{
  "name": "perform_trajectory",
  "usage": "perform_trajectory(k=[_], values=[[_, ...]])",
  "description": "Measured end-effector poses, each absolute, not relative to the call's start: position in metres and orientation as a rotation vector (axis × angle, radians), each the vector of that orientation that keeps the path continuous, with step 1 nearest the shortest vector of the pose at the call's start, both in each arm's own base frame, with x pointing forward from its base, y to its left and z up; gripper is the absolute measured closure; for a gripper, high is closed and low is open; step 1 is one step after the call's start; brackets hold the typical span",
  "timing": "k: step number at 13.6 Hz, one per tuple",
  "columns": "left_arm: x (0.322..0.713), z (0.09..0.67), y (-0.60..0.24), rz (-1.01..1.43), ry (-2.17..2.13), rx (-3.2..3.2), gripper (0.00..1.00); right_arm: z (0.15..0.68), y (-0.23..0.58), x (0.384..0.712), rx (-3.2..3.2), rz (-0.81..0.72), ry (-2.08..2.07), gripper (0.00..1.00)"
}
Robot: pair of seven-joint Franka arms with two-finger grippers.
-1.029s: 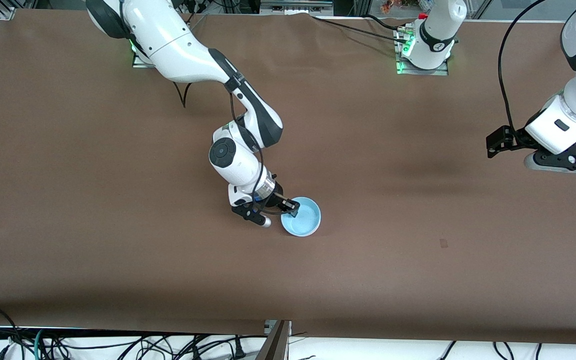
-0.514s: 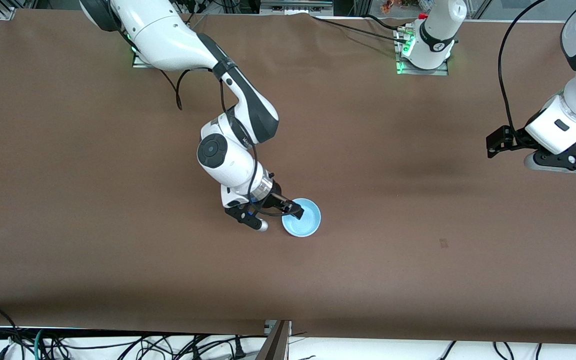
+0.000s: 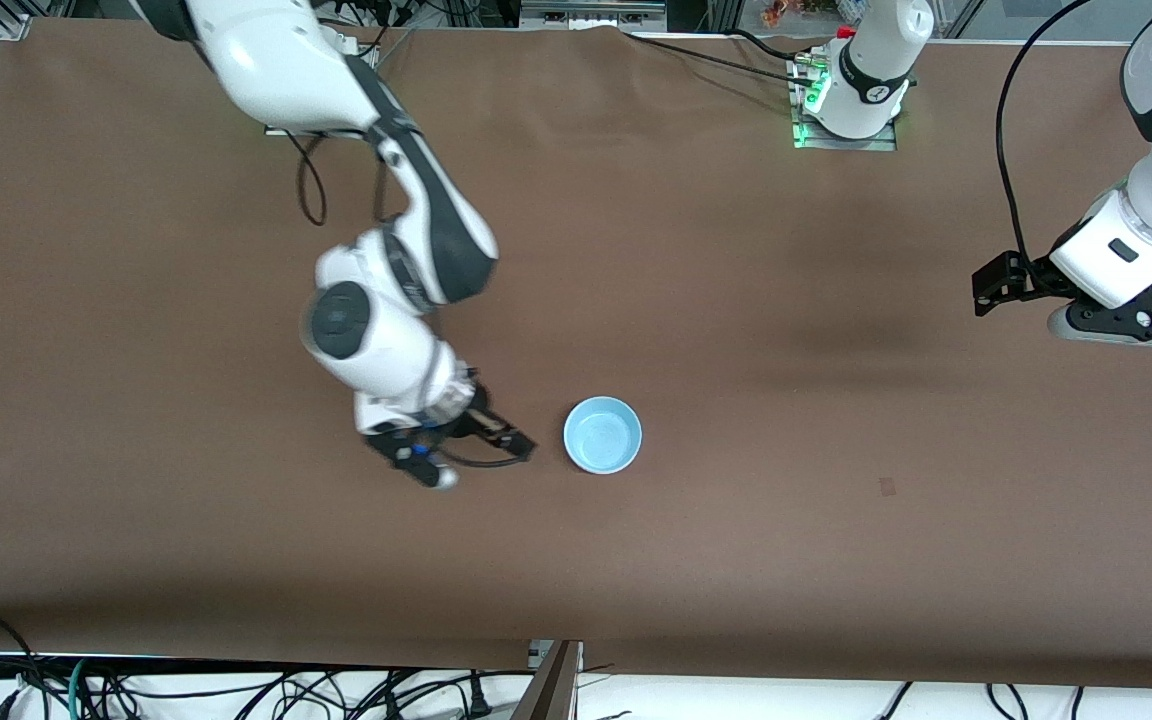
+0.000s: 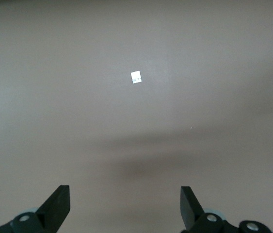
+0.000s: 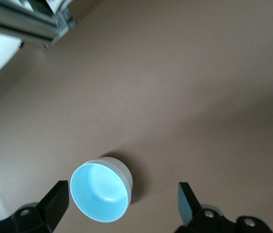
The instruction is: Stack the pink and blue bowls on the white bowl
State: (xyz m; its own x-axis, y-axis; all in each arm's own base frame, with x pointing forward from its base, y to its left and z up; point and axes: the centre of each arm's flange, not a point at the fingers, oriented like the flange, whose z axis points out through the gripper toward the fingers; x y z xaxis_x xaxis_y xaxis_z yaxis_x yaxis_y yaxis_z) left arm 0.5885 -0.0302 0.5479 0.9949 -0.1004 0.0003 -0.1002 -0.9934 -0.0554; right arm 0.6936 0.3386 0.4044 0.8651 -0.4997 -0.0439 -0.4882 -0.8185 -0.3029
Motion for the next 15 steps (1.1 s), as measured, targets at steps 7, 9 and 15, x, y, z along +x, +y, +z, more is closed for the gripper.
perform_trajectory(k=[7,9,15], values=[[0.588,0.548,-0.03,-0.004,0.155,-3.082,0.0,0.572,0.154,0.634,-2.933,0.132,0.386,0.0],[0.588,0.548,-0.03,-0.003,0.155,-3.083,0.0,0.579,0.12,0.602,-2.97,0.135,0.331,0.0],[0.588,0.548,-0.03,-0.003,0.155,-3.083,0.0,0.537,0.103,0.565,-3.006,0.126,0.202,0.0]])
